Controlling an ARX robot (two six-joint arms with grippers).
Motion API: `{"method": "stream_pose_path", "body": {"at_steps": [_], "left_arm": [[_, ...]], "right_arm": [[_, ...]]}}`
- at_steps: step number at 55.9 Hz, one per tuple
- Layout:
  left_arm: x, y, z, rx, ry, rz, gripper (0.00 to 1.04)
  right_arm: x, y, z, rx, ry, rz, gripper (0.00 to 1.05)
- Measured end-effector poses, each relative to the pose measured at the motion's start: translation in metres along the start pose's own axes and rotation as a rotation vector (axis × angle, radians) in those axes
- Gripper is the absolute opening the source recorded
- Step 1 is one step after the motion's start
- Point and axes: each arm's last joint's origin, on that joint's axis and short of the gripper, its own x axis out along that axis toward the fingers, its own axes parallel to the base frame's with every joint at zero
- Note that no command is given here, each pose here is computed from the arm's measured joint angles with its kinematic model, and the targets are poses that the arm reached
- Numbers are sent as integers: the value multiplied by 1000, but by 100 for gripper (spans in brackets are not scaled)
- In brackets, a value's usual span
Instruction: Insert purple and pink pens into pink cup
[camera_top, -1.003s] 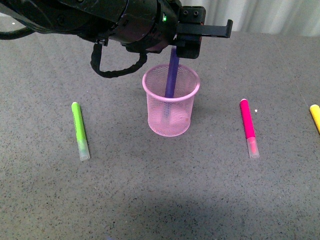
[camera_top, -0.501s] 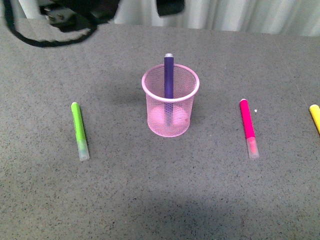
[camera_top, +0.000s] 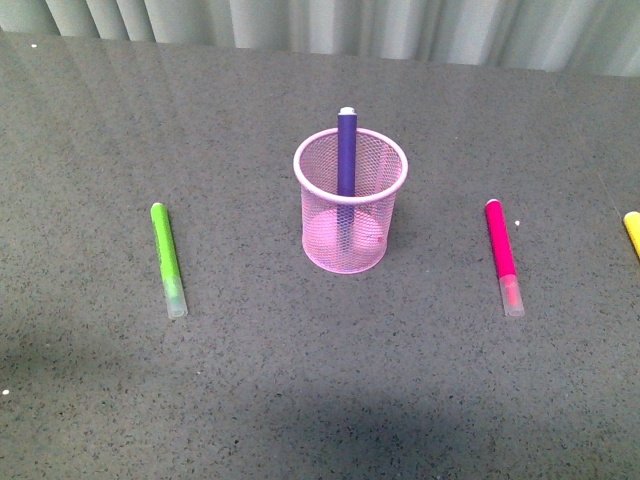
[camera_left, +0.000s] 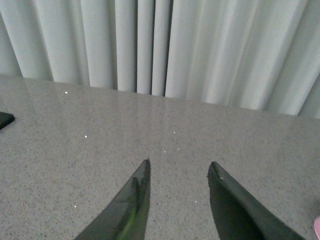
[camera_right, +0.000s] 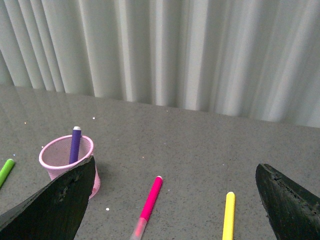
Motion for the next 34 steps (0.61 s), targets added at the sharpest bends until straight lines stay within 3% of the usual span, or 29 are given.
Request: {"method": "stream_pose_path", "body": {"at_steps": [3, 9, 34], "left_arm": [[-5, 0, -3, 4, 20, 0, 16], [-12, 0, -1, 6, 12, -1, 2], [-34, 0, 1, 11, 2, -3, 2]], "right_arm": [[0, 0, 0, 0, 0, 0, 97], [0, 0, 0, 0, 0, -1, 97], [0, 0, 0, 0, 1, -1, 97]]}}
